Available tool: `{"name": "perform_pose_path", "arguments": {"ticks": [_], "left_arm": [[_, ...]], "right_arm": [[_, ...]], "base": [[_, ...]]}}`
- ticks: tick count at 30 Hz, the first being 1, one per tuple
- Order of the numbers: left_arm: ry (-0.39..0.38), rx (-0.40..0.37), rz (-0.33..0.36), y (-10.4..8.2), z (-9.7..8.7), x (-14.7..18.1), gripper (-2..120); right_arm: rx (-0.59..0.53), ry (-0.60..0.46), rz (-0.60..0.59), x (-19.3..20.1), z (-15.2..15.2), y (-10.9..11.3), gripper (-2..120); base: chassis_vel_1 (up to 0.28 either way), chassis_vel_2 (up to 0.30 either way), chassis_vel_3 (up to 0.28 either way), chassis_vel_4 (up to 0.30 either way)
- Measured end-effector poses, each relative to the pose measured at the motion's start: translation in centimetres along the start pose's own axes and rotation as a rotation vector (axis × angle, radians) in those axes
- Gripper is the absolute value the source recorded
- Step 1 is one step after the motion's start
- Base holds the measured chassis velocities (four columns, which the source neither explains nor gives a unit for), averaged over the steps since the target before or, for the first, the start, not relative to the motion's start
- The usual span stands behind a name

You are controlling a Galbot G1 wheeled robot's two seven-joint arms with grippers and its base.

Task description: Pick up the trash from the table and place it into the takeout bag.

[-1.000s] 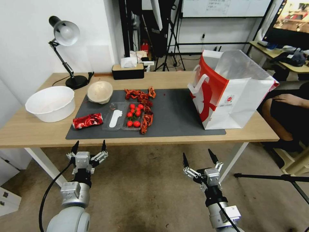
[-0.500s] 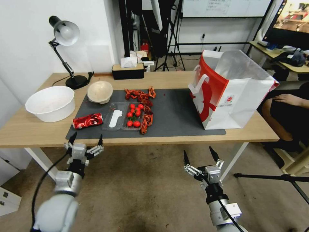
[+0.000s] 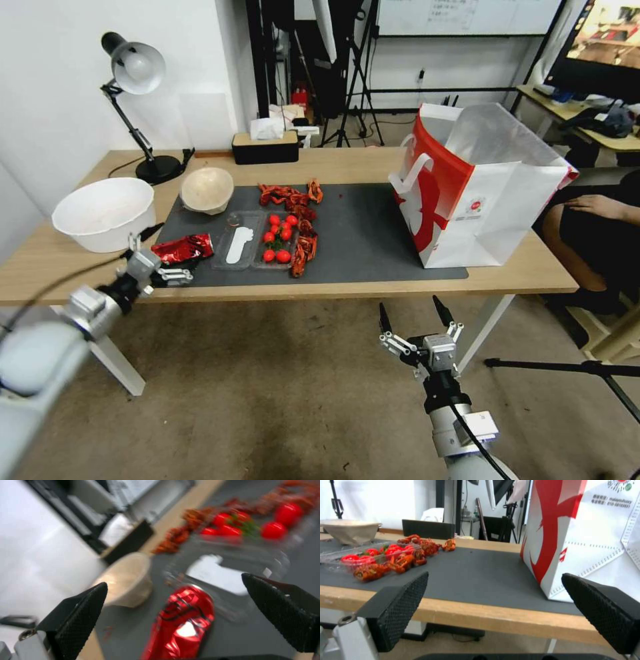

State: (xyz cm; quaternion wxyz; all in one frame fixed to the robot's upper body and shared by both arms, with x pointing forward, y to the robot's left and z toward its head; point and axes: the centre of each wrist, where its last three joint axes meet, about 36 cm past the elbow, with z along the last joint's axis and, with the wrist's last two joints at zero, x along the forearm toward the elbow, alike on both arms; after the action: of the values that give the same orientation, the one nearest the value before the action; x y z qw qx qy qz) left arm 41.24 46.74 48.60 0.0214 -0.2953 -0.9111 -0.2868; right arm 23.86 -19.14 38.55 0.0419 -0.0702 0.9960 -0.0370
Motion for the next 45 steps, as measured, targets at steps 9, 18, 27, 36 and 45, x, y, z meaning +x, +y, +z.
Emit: {"name": "perform_pose_path", "arguments": {"ticks": [9, 18, 27, 36, 45], "left_arm": [[0.114, -0.012, 0.116, 3.8, 2.6, 1.4, 100], [0.173, -0.005, 0.111, 5.3, 4.0, 2.2, 100], [0.183, 0.024, 0.102, 5.6, 5.0, 1.9, 100], [0.160, 0.057, 0.110, 5.3, 5.5, 0.7, 100], [0.142, 0.085, 0.120, 5.3, 6.4, -1.3, 99]], "right_arm": [[0.001, -0.016, -0.028, -1.4, -0.2, 0.2, 100], [0.003, -0.024, -0.049, -2.5, -0.1, 0.3, 100], [0.006, -0.026, -0.059, -3.0, -0.1, 0.3, 100], [0.005, -0.019, -0.055, -3.0, -0.2, 0.4, 100], [0.008, -0.019, -0.051, -3.1, -0.4, 0.3, 100]], "base": [[0.000, 0.000, 0.000, 0.000], [0.000, 0.000, 0.000, 0.000], [0.000, 0.000, 0.000, 0.000], [0.000, 0.000, 0.000, 0.000], [0.000, 0.000, 0.000, 0.000]]}}
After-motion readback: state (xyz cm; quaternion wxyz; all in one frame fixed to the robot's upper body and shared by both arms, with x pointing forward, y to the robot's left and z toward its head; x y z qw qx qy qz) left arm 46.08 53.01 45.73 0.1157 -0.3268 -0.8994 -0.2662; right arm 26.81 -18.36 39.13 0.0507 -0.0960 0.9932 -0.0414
